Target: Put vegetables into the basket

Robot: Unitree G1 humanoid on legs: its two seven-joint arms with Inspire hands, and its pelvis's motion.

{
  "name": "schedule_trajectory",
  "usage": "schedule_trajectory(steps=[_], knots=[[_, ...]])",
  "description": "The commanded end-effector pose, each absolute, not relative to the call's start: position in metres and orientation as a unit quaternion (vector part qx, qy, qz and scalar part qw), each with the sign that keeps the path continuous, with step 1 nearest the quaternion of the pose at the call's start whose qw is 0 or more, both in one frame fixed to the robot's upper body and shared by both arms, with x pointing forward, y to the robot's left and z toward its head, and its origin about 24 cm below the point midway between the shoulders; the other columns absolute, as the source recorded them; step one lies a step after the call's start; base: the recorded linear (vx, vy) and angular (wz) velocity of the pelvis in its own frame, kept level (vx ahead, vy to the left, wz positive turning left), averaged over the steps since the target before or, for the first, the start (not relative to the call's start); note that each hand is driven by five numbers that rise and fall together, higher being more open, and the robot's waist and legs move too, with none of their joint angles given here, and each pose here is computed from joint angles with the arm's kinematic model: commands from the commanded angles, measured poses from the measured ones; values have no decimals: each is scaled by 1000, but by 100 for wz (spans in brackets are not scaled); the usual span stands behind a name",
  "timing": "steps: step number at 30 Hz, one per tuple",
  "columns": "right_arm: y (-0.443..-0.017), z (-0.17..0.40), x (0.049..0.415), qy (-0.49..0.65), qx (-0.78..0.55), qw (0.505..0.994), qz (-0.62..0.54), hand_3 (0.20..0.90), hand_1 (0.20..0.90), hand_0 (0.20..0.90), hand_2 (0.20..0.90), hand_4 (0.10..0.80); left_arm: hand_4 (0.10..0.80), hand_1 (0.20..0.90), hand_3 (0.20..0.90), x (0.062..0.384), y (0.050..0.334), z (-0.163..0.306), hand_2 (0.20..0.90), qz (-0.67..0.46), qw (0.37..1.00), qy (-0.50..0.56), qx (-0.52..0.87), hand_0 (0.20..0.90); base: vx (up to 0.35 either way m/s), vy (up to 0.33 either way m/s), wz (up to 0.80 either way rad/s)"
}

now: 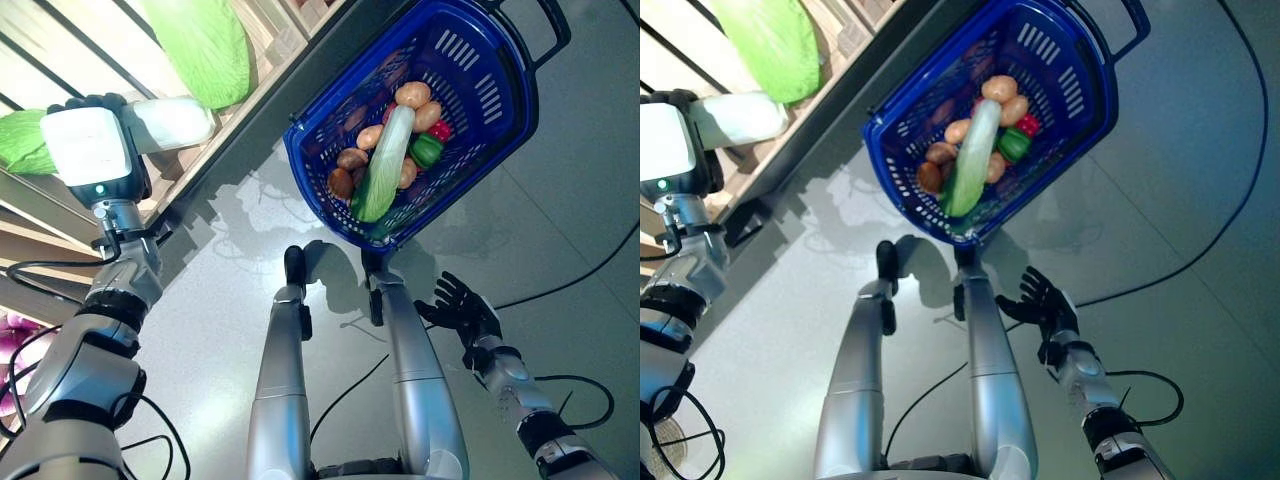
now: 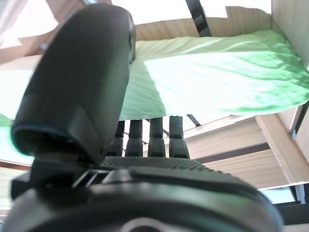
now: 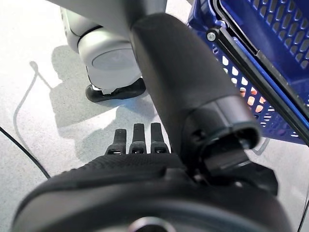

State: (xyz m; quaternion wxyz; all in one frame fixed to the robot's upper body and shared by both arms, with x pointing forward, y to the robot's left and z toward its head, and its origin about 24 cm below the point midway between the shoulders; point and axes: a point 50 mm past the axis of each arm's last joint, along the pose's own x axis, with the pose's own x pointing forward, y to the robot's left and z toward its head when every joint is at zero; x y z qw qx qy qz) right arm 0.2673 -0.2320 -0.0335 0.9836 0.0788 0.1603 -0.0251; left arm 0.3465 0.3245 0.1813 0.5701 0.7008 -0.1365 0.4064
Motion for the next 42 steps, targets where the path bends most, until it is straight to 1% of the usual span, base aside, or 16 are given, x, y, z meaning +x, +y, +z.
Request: schedule_trajectory(steps=[1, 9, 11, 13, 16, 21, 23, 24, 27, 29, 34, 36, 39, 40, 42], knots=[[-252, -37, 243, 155, 65, 985, -50, 900, 900, 900, 900, 800, 400, 300, 300, 335, 351, 220, 300, 489, 531, -145, 677, 300, 0, 0, 0], [-250, -37, 241, 152, 69, 984, -55, 900, 900, 900, 900, 800, 400, 300, 300, 335, 351, 222, 300, 492, 548, -152, 659, 300, -1, -10, 0], [-250, -40, 238, 155, 73, 984, -59, 900, 900, 900, 900, 800, 400, 300, 300, 336, 345, 221, 300, 475, 562, -186, 651, 300, -5, -70, -1], [-249, -41, 237, 157, 77, 982, -64, 900, 900, 900, 900, 800, 400, 300, 300, 338, 334, 215, 300, 458, 569, -215, 648, 300, -4, -70, -3], [-246, -42, 237, 156, 81, 982, -68, 900, 900, 900, 900, 800, 400, 300, 300, 340, 325, 206, 300, 439, 585, -233, 641, 300, -3, -65, -2], [-244, -46, 236, 151, 97, 979, -95, 900, 900, 900, 900, 800, 400, 300, 300, 334, 308, 179, 300, 407, 637, -257, 603, 300, -5, -85, -4], [-244, -47, 235, 153, 99, 978, -98, 900, 900, 900, 900, 800, 400, 300, 300, 332, 305, 175, 300, 399, 638, -263, 604, 300, -4, -62, 0], [-246, -49, 235, 158, 99, 977, -107, 900, 900, 900, 900, 800, 400, 300, 300, 331, 298, 168, 300, 377, 641, -276, 609, 300, 1, -60, -1], [-249, -52, 233, 163, 105, 973, -126, 900, 900, 900, 900, 800, 400, 300, 300, 326, 290, 160, 300, 352, 653, -289, 606, 300, 12, -107, 3], [-252, -59, 226, 170, 114, 968, -144, 900, 900, 900, 900, 800, 400, 300, 300, 319, 280, 142, 300, 329, 685, -292, 581, 300, 59, -130, 22], [-255, -61, 216, 151, 128, 967, -162, 900, 900, 900, 900, 800, 400, 300, 300, 306, 261, 122, 300, 301, 738, -299, 525, 300, 40, -79, 13], [-255, -60, 214, 145, 142, 965, -168, 900, 900, 900, 900, 800, 400, 300, 300, 301, 257, 118, 300, 290, 757, -298, 504, 300, 77, -78, 17], [-250, -52, 212, 105, 180, 962, -179, 900, 900, 900, 900, 800, 400, 300, 300, 290, 246, 116, 300, 254, 802, -310, 443, 300, 112, -81, 8], [-246, -50, 211, 95, 189, 962, -173, 900, 900, 900, 900, 800, 400, 300, 300, 286, 240, 112, 300, 232, 824, -304, 418, 300, 92, -44, 11], [-241, -46, 211, 86, 197, 964, -158, 900, 900, 900, 900, 800, 400, 300, 300, 283, 233, 110, 300, 203, 844, -301, 395, 300, 85, -47, 19]])
